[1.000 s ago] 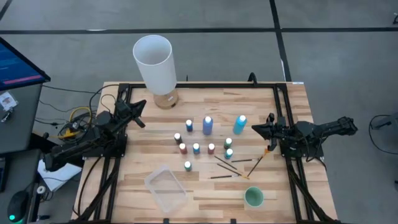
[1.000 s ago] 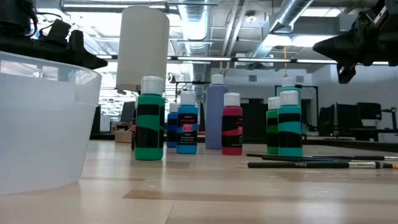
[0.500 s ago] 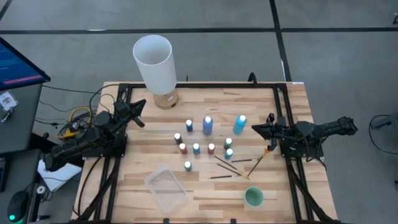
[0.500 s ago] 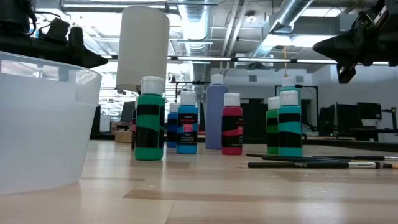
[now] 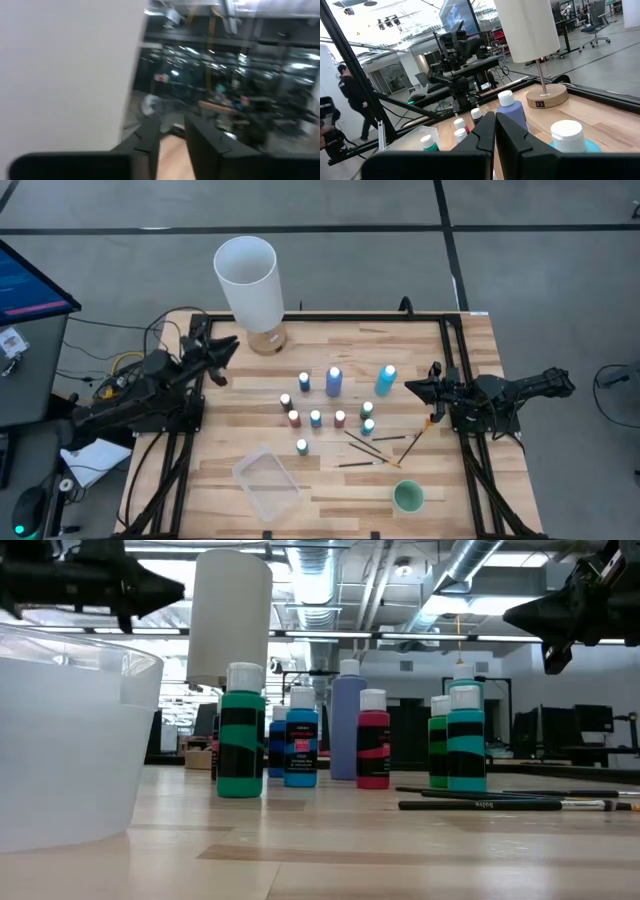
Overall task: Pick & Place Paint Supplies
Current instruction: Put the black paint bottle into the transparent bin
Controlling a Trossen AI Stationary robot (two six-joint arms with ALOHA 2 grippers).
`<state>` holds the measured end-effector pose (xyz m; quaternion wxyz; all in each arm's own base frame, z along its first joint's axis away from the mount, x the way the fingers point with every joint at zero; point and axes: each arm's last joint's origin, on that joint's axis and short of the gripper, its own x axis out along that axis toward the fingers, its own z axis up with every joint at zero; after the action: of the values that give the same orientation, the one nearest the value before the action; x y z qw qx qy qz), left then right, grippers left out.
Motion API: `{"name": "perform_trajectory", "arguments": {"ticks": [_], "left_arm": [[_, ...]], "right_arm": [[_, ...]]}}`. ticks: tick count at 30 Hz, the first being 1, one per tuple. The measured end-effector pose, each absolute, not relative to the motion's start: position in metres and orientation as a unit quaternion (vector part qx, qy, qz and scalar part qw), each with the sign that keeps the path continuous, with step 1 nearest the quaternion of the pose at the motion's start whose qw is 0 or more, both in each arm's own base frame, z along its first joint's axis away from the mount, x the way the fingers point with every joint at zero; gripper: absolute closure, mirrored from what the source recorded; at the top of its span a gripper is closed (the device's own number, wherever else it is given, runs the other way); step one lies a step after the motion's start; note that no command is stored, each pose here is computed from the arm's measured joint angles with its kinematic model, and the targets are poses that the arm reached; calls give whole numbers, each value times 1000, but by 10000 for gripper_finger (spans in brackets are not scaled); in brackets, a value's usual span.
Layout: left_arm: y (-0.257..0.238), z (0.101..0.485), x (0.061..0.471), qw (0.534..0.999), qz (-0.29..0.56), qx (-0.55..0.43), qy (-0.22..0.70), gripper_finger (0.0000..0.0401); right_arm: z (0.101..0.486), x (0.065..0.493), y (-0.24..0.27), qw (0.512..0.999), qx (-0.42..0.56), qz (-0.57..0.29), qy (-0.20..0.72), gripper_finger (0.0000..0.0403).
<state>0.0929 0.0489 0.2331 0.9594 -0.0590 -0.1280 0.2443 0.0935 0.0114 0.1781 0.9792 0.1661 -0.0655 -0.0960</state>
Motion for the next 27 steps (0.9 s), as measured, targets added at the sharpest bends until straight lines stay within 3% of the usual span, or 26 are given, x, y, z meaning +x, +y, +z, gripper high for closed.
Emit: {"name": "perform_trajectory", "arguments": {"ticks": [9,13,19,27], "left_arm": [[60,251,141,986,140,-92,-10,150],[62,255,169,987,104,-90,82,102],[61,252,198,966,80,-86,228,80],[47,235,213,954,38,-69,290,86]], "right_arm": [[178,94,11,979,166,-96,-65,394],[178,94,11,979,166,-96,-65,394],[178,94,11,979,166,-96,-66,394],[178,93,11,979,166,-96,-66,394]]}}
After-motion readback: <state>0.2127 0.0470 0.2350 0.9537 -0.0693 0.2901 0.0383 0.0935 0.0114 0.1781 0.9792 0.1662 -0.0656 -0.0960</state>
